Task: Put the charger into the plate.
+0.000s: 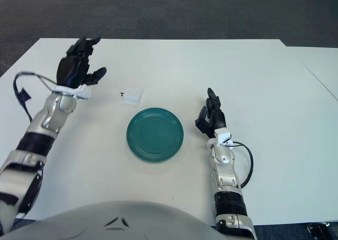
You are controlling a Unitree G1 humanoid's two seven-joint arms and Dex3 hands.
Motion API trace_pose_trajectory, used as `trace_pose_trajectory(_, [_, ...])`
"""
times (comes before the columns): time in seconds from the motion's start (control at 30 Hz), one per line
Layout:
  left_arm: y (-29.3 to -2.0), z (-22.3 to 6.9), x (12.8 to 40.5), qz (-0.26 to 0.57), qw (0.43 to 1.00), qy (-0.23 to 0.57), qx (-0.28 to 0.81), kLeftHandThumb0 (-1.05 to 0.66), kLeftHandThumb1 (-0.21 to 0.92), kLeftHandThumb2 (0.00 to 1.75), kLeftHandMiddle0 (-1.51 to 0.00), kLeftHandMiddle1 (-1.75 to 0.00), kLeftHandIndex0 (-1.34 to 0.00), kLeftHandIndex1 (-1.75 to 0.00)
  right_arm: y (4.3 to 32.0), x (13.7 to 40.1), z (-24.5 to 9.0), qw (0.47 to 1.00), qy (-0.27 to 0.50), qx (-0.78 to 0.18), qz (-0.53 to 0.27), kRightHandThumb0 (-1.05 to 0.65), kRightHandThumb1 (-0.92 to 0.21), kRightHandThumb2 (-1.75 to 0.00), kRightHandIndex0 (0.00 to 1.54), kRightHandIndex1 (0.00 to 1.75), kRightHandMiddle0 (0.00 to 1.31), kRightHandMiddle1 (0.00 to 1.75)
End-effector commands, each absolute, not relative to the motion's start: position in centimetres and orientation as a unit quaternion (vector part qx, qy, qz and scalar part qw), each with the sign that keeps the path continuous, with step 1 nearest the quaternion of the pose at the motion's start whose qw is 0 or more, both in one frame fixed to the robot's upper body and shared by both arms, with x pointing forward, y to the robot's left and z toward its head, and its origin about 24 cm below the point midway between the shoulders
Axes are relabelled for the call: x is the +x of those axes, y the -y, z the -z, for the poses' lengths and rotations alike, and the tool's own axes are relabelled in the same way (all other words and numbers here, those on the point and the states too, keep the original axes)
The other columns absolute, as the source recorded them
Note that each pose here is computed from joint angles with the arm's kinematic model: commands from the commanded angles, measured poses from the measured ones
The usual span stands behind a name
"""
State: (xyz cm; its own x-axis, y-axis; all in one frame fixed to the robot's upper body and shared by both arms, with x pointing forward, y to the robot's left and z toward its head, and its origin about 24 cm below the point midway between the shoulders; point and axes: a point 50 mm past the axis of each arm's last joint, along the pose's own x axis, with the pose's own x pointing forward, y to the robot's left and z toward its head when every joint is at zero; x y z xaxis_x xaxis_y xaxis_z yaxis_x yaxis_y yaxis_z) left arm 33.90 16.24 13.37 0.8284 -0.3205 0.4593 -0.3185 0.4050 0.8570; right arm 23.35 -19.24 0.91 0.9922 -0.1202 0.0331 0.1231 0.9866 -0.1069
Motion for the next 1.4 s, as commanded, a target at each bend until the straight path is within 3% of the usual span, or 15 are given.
trace_pose_trajectory(0.0, [-15.0,-13.0,34.5,0.058,0.763,0.286,0.577,-1.05,0.92,0.56,-0.18,0.00,-0.02,-0.70,19.0,22.3,1.3,0.995,-0.050,-0.049,0.066,-0.90,-0.92,-1.07,0.06,0.00,0.00,0.23])
trace_pose_trajectory(0.13, [-13.8,-12.6,35.4,0.115,0.738,0.264,0.610,-1.05,0.92,0.52,-0.14,0.00,-0.01,-0.69,18.9,22.3,1.5,0.995,-0.054,-0.048,0.068,-0.90,-0.92,-1.07,0.06,0.00,0.00,0.23])
trace_pose_trajectory(0.4, [-11.9,-8.4,36.3,0.201,0.708,0.213,0.642,-1.05,0.92,0.48,-0.11,0.00,0.00,-0.57,18.8,22.1,1.7,0.995,-0.054,-0.050,0.068,-0.91,-0.92,-1.07,0.06,0.00,0.00,0.24])
trace_pose_trajectory(0.53, [-11.6,-6.4,36.1,0.243,0.664,0.201,0.678,-1.05,0.92,0.46,-0.09,0.00,0.00,-0.52,18.7,22.0,1.8,0.995,-0.056,-0.047,0.066,-0.91,-0.92,-1.07,0.06,0.00,0.00,0.24])
trace_pose_trajectory(0.83, [-11.3,-5.0,35.9,0.299,0.583,0.209,0.726,-1.05,0.92,0.43,-0.05,0.00,0.00,-0.44,18.5,21.5,2.2,0.995,-0.065,-0.035,0.068,-0.90,-0.92,-1.06,0.06,0.00,0.00,0.25])
trace_pose_trajectory(1.37, [-11.1,-4.7,35.9,0.320,0.569,0.206,0.729,-1.05,0.92,0.40,-0.05,0.00,0.00,-0.49,18.8,21.2,2.5,0.995,-0.068,-0.032,0.070,-0.90,-0.92,-1.06,0.05,0.00,0.00,0.24])
